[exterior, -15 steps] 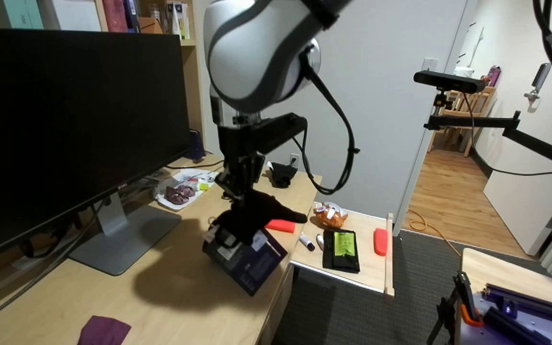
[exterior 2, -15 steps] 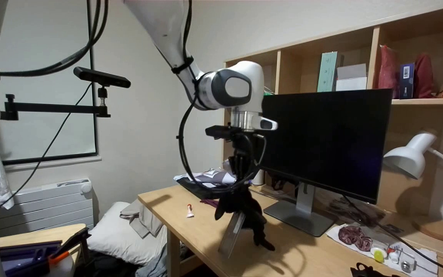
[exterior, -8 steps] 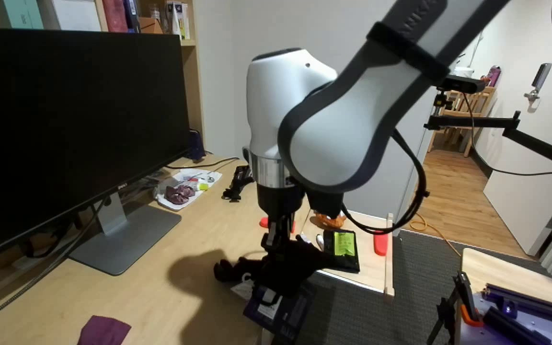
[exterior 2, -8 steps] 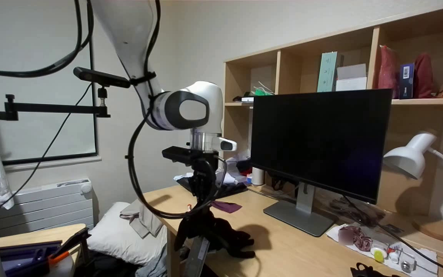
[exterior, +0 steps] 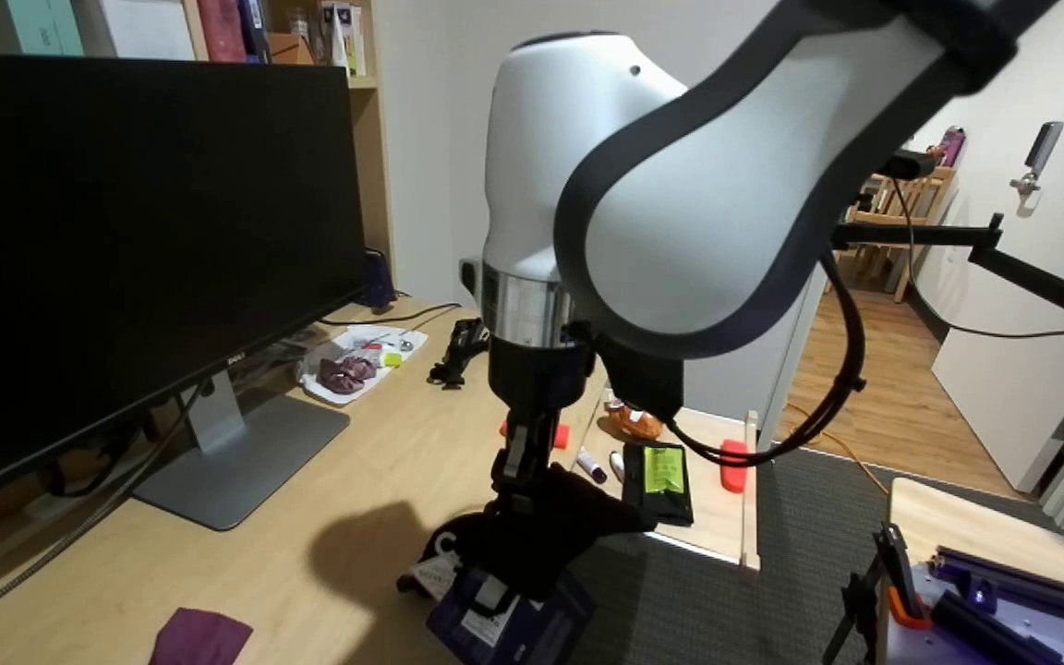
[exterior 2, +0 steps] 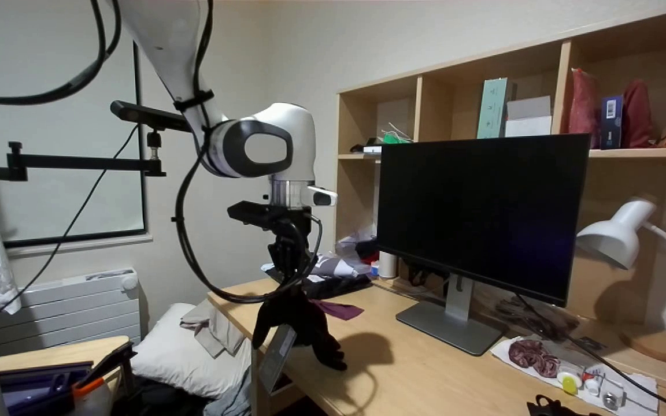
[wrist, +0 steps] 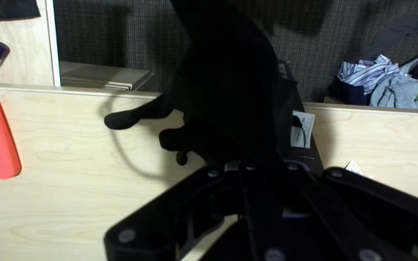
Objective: Move the black gloves to the left then put the orange object in the drawer
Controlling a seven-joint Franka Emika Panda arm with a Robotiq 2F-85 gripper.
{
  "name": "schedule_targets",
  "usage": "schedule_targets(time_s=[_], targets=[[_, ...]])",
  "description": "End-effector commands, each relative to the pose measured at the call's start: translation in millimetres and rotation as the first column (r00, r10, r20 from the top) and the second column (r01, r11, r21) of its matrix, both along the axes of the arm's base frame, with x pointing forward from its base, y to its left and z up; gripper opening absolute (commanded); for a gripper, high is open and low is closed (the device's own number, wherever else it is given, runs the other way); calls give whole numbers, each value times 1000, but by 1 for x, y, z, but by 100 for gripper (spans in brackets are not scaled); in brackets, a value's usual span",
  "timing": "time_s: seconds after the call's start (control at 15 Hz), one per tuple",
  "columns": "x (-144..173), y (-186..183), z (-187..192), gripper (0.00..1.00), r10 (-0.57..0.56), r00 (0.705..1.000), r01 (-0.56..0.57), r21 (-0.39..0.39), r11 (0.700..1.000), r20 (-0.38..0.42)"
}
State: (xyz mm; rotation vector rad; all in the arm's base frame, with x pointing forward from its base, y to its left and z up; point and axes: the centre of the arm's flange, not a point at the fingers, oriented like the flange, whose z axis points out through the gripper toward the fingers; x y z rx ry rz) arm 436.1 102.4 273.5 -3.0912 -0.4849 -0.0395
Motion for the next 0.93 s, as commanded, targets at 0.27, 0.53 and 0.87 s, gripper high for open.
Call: schedule_targets(time_s=[0.27, 0.53, 0.87], targets=[[0, -2, 8, 6, -5, 1000, 5, -1, 1000, 2], [45, 21, 45, 6, -46, 995, 43, 33, 999, 91], [98, 75, 71, 6, 26, 987, -38, 69, 997, 159]])
